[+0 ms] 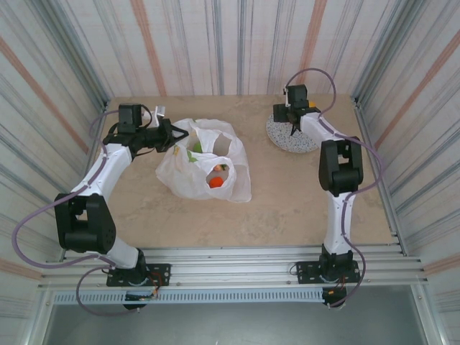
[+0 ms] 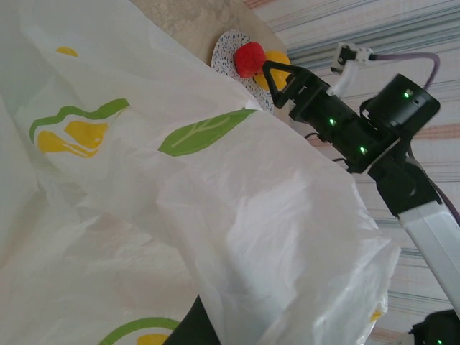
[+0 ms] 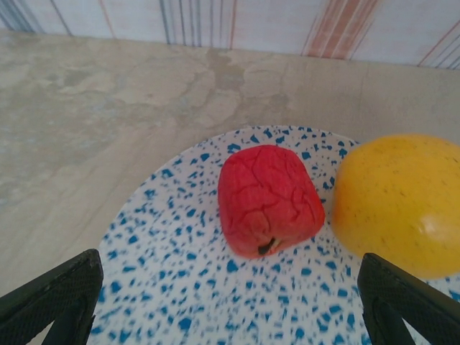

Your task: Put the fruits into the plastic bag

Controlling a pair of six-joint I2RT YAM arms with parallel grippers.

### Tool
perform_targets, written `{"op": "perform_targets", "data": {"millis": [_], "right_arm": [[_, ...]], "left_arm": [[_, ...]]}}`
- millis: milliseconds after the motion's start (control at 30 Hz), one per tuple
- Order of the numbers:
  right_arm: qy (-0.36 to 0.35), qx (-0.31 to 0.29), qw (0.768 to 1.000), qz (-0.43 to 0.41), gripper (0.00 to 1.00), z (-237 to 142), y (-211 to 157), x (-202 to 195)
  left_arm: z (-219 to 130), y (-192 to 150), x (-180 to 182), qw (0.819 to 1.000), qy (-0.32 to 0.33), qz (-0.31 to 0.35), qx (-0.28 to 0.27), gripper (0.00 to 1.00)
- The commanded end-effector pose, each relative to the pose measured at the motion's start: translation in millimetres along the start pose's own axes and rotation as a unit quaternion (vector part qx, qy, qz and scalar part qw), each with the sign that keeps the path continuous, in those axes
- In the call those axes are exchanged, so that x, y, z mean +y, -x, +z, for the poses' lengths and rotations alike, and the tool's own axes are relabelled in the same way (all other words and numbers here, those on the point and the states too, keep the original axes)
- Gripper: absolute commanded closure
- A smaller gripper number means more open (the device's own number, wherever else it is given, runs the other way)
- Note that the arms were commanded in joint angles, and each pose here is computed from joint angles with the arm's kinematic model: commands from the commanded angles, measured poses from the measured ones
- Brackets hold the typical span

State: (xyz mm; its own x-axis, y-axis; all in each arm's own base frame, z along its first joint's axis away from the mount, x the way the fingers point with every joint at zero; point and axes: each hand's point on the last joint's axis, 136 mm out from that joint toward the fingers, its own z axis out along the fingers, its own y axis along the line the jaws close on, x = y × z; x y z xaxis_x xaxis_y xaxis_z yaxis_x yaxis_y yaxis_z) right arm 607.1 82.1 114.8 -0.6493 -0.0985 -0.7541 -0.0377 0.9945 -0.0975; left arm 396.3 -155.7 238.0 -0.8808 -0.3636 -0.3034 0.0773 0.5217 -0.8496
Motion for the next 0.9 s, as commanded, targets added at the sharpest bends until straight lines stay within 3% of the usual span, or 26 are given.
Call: {"op": "perform_targets", "data": {"millis": [0, 300, 667, 867], "right_arm": [[-0.030, 0.011, 0.999, -0.042, 0.08, 14, 5, -6], [-0.058, 0.027, 0.993, -0.095, 0.13, 54, -1, -9], [-0.049, 0.028, 0.992, -0.113, 0.26, 74, 4, -5], [-0.054, 0.042, 0.990, -0.123, 0.27, 79, -2, -6]], "left_arm": [[-1, -3, 5, 1.000, 0.004, -0.008, 0.005, 1.00], [0, -3, 6, 1.000, 0.005, -0.011, 0.007, 1.00], [0, -3, 6, 1.000, 0.005, -0.011, 0.008, 1.00], [0, -3, 6, 1.000, 0.005, -0.009, 0.008, 1.00]]}}
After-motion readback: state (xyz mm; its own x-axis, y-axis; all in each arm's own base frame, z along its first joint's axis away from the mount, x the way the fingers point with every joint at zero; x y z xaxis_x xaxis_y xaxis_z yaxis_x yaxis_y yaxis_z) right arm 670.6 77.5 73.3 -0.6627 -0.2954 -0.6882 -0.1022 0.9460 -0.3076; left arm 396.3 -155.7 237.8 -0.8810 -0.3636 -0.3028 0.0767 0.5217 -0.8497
